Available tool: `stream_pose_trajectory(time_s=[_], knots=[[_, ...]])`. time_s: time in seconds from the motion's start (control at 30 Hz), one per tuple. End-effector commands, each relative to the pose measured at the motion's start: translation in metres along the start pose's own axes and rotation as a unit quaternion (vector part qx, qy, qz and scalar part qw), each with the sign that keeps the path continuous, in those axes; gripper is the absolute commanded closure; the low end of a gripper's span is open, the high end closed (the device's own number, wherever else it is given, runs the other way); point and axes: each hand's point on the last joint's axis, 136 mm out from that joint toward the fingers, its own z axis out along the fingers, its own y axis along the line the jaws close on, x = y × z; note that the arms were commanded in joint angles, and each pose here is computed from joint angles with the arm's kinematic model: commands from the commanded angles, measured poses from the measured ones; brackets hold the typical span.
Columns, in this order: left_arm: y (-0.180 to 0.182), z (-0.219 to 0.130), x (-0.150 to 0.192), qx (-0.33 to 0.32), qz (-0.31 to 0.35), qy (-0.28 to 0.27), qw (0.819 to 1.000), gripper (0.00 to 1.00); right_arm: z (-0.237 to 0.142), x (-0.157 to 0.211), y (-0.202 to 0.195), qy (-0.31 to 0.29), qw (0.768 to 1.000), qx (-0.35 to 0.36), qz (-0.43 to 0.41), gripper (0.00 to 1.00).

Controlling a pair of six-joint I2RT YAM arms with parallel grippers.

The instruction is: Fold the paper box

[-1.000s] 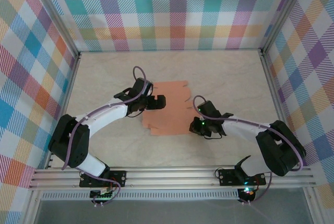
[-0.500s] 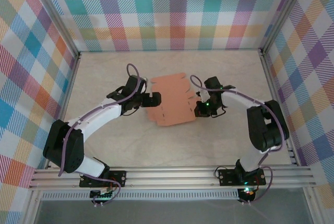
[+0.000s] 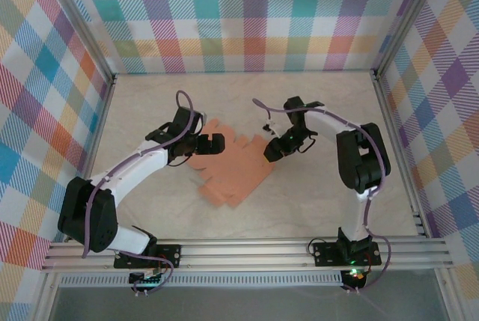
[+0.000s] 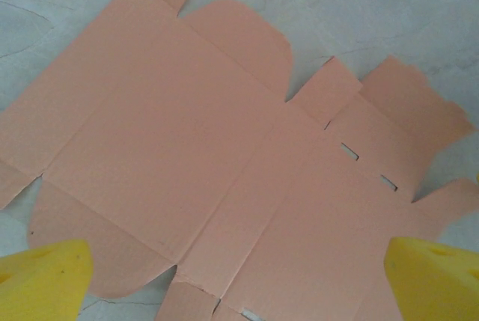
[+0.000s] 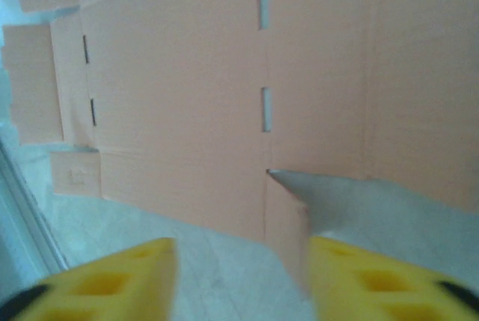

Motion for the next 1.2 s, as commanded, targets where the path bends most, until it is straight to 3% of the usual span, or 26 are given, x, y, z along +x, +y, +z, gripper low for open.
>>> stream_pose_trajectory(time_s=[0.0,0.1,0.23,0.3,0.4,0.7,0.83,1.17], knots=[[-0.006,-0.007,-0.01,0.019,-0.006,-0.01,1.0,0.0,-0.022,-0.022,-0.012,-0.063,0.996,0.053,0.032,0.05],[-0.007,0.0,-0.011,0.037,-0.028,-0.013,0.999,0.0,-0.042,-0.025,-0.017,-0.129,0.979,0.102,0.118,0.04],[0.0,0.015,-0.023,0.074,-0.088,-0.018,0.993,0.07,-0.048,-0.019,0.005,-0.209,0.945,0.053,0.245,0.07],[0.008,0.028,-0.027,0.085,-0.11,-0.008,0.99,0.26,-0.039,-0.011,0.022,-0.24,0.928,0.012,0.284,0.08],[0.017,0.047,-0.028,0.09,-0.125,0.013,0.988,0.4,-0.027,-0.001,0.035,-0.265,0.908,-0.003,0.324,0.09],[0.053,0.085,-0.007,0.025,-0.132,0.048,0.99,0.68,0.028,0.023,0.054,-0.26,0.868,-0.027,0.421,0.12],[0.061,0.093,0.006,0.011,-0.147,0.06,0.987,0.71,0.037,0.026,0.045,-0.268,0.855,-0.015,0.445,0.14],[0.072,0.102,0.03,-0.01,-0.175,0.084,0.981,0.82,0.057,0.006,0.045,-0.265,0.855,-0.056,0.443,0.14]])
